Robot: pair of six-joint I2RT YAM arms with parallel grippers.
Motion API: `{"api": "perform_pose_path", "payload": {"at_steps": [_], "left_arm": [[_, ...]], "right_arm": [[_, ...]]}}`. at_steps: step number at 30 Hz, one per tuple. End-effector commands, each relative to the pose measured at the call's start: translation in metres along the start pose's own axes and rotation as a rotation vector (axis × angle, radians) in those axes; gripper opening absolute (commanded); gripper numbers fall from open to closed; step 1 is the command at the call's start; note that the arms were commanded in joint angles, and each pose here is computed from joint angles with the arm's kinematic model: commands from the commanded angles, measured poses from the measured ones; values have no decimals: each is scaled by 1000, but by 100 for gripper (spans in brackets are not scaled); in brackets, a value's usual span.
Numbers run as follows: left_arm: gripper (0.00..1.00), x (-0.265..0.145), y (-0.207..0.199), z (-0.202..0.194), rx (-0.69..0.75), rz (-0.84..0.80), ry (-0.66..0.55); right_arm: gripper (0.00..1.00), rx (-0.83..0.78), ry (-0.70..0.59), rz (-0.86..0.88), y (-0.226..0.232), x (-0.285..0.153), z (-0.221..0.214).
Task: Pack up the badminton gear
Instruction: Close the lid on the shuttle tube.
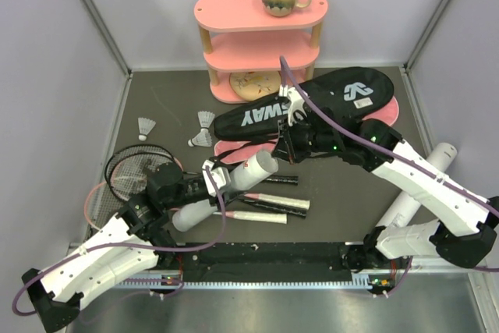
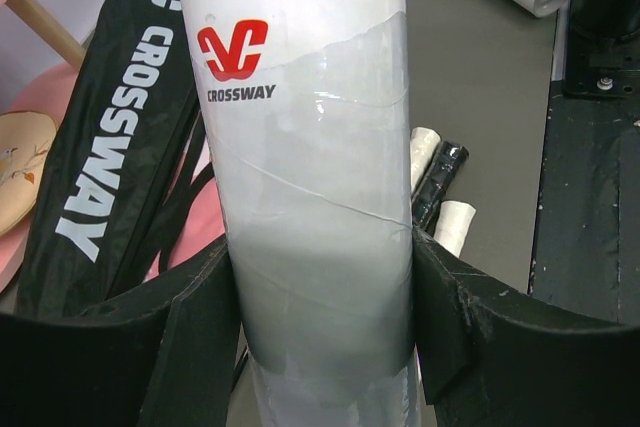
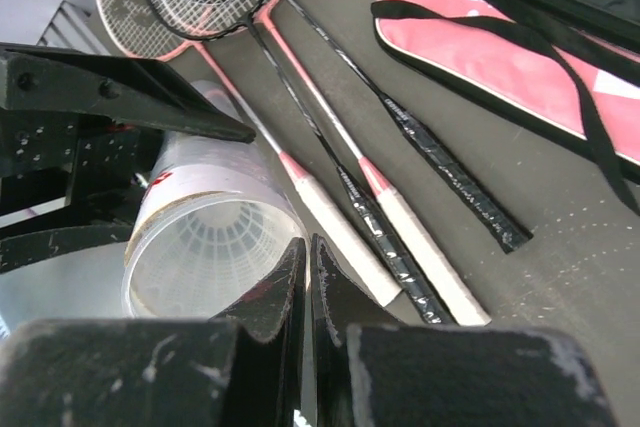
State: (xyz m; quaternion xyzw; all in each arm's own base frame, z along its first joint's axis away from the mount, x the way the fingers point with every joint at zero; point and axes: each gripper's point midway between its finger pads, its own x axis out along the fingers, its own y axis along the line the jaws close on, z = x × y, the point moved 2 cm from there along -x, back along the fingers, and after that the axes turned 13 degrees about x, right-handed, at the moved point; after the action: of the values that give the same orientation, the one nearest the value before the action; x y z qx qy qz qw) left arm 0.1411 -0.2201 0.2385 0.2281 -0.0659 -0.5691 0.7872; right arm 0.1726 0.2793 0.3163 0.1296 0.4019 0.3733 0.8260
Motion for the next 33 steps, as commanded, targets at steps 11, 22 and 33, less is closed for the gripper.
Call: {"api": "perform_pose_path", "payload": {"at_steps": [11, 22, 33], "left_arm": [[9, 0, 12, 38, 58, 23, -148], [9, 3, 14, 39, 36, 24, -140], [9, -1, 14, 40, 52, 37, -149]], "right_arm": [[0, -80, -97, -78, 3, -16, 17], [0, -159, -157, -164, 14, -21, 14], [0, -270, -126, -134, 23, -23, 2]]}}
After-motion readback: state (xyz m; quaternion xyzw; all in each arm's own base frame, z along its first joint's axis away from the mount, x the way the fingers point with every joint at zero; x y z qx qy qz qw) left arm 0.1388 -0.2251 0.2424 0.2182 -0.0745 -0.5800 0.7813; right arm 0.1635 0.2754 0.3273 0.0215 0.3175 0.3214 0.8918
